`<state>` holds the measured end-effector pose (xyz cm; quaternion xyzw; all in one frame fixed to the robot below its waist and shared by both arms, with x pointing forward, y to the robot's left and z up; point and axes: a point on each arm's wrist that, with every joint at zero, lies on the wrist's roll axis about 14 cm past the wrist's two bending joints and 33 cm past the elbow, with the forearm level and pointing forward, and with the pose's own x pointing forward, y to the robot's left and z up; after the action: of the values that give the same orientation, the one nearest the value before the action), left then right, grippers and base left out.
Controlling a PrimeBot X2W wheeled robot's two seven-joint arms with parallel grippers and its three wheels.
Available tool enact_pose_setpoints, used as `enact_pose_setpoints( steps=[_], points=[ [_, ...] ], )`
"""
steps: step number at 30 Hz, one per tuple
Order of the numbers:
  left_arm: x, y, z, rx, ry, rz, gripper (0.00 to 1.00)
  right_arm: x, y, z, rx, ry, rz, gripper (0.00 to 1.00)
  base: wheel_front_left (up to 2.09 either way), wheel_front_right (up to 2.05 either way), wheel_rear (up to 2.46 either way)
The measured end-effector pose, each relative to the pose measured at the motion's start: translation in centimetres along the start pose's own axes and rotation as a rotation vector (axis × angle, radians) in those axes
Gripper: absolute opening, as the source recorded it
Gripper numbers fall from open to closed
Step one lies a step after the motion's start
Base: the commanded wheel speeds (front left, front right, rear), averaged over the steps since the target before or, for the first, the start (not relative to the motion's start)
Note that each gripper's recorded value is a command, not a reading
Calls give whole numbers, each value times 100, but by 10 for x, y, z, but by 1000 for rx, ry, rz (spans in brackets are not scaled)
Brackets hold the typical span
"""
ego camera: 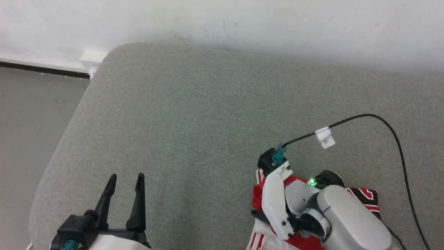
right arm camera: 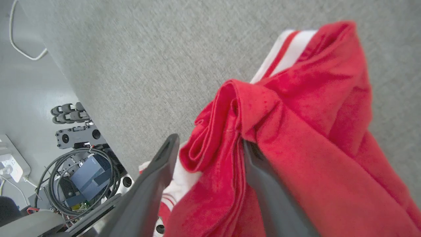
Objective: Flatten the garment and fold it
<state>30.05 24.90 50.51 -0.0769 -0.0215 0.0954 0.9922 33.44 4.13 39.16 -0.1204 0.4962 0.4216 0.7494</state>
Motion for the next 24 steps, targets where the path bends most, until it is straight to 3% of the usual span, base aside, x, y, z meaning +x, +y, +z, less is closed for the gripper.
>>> enact_pose_setpoints(
  steps=[6,11,18,24],
  points=[
    [5,-7,1,-4,-8,-25,100,-34,-8,47,65,-257,15,100,0,0,0],
    [13,-17,5,-10,-22,-60,100,-81,-48,56,144,-451,-81,100,0,0,0],
    [24,-30,6,-1,-25,-111,100,-128,-112,-6,345,-518,-304,100,0,0,0],
    [29,-39,5,6,-25,-139,100,-135,-123,-77,520,-439,-391,100,0,0,0]
  ],
)
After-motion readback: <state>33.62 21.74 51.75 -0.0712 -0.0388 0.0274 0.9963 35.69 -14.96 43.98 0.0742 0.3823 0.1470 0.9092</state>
